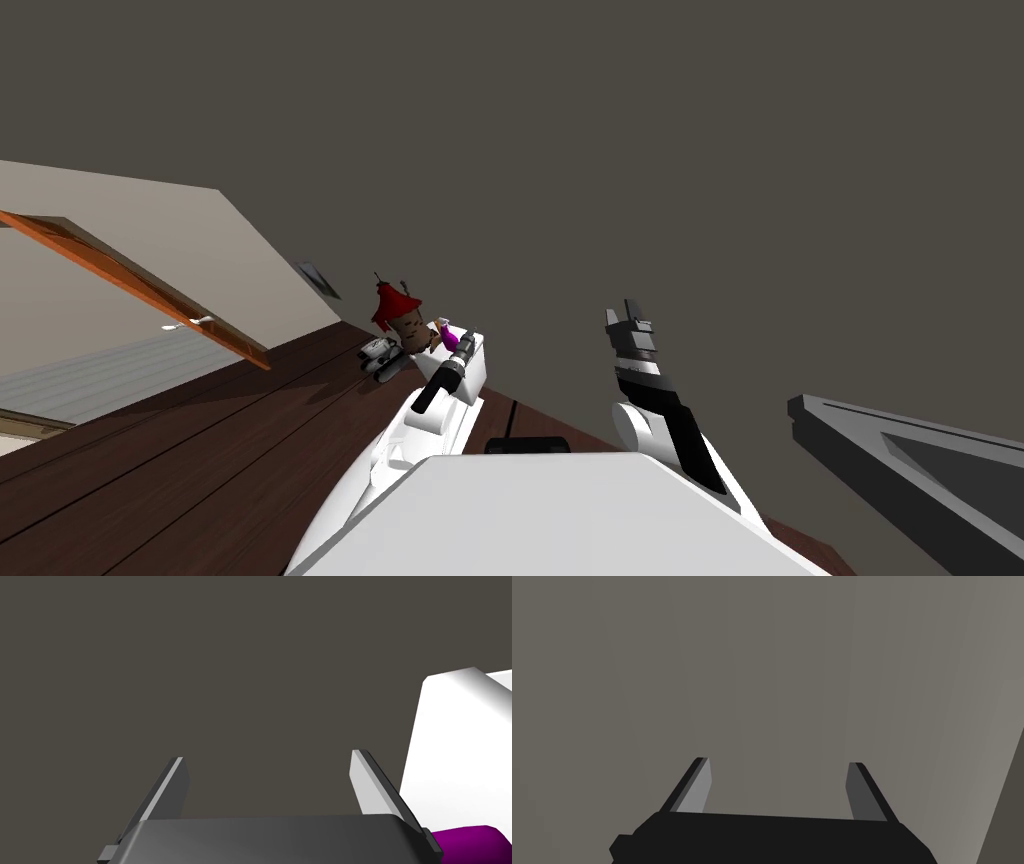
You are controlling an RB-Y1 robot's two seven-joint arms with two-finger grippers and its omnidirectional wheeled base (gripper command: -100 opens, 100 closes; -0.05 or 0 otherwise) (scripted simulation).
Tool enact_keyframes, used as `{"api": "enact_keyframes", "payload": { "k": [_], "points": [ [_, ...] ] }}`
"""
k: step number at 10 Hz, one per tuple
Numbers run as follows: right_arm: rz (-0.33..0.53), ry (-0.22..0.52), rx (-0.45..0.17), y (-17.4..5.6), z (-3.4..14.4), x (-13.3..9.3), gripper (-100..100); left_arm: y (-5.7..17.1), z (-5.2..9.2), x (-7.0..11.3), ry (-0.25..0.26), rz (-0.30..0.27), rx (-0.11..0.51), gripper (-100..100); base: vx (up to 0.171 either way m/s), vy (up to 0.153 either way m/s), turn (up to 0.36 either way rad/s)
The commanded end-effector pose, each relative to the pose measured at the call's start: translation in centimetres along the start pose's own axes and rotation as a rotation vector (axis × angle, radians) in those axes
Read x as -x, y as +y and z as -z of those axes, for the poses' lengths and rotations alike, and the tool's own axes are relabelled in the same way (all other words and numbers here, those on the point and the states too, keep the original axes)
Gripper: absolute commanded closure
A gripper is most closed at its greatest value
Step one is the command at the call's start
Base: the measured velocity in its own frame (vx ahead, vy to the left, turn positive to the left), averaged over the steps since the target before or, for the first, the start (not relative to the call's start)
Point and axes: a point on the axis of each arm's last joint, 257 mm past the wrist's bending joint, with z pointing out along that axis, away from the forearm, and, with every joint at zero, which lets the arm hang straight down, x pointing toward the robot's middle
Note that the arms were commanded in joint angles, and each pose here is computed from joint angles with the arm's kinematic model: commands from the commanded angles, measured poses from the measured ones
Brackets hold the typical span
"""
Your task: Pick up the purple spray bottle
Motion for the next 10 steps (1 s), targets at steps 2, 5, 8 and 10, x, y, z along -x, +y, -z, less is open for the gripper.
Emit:
{"api": "enact_keyframes", "payload": {
  "k": [2, 5, 8, 10],
  "points": [
    [0.0, 0.0, 0.0, 0.0, 0.0, 0.0, 0, 1.3, -0.9, -0.4, 0.028, -0.005, 0.059, -100, -0.001, 0.005, -0.03],
    [0.0, 0.0, 0.0, 0.0, 0.0, 0.0, 0, 3.3, -1.5, -0.6, 0.051, -0.014, 0.146, -100, -0.002, 0.012, -0.059],
    [0.0, 0.0, 0.0, 0.0, 0.0, 0.0, 0, 4.9, -2.1, -0.8, 0.07, -0.024, 0.217, -100, -0.003, 0.006, -0.044],
    [0.0, 0.0, 0.0, 0.0, 0.0, 0.0, 0, 5.8, -2.6, -0.8, 0.087, -0.036, 0.265, -100, -0.003, 0.007, -0.037]
  ]
}}
